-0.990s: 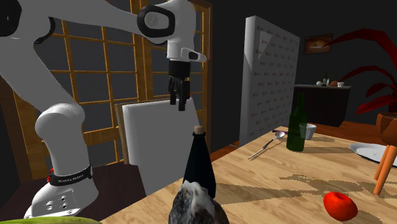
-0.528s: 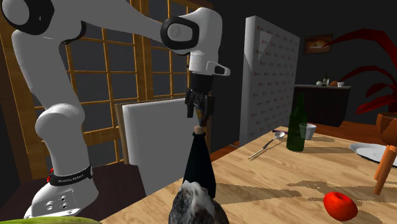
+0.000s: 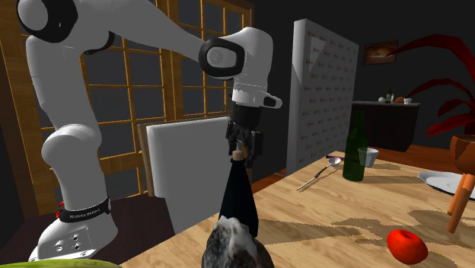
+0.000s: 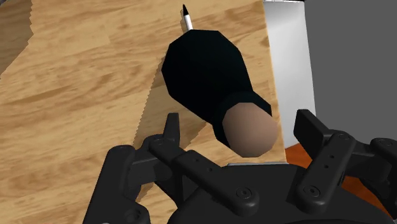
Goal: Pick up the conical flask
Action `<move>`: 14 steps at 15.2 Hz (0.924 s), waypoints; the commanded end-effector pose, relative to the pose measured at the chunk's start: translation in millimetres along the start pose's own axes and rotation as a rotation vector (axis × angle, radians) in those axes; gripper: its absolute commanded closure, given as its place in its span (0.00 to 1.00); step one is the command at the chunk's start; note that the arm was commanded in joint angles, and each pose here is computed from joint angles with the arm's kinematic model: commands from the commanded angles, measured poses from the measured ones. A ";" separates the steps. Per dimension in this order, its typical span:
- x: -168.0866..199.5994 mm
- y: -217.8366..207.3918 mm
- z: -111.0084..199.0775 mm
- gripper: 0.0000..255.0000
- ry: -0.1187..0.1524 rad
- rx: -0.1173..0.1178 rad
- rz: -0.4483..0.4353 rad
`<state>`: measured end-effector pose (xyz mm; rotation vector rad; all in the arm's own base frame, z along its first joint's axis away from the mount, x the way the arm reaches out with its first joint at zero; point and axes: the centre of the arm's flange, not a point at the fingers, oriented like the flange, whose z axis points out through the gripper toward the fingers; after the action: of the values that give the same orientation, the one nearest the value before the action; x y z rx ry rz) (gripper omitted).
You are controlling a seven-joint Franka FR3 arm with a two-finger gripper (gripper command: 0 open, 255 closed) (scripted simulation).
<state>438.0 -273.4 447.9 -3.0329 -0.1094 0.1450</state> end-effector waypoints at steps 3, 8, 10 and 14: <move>1.5 0.0 5.7 1.00 0.001 0.000 0.000; 1.6 -0.5 5.9 1.00 0.001 0.000 0.000; 1.6 -0.5 5.7 1.00 0.001 0.000 0.000; 0.2 -1.6 -4.1 1.00 0.001 0.000 0.000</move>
<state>438.9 -273.0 447.8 -3.0331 -0.1099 0.1448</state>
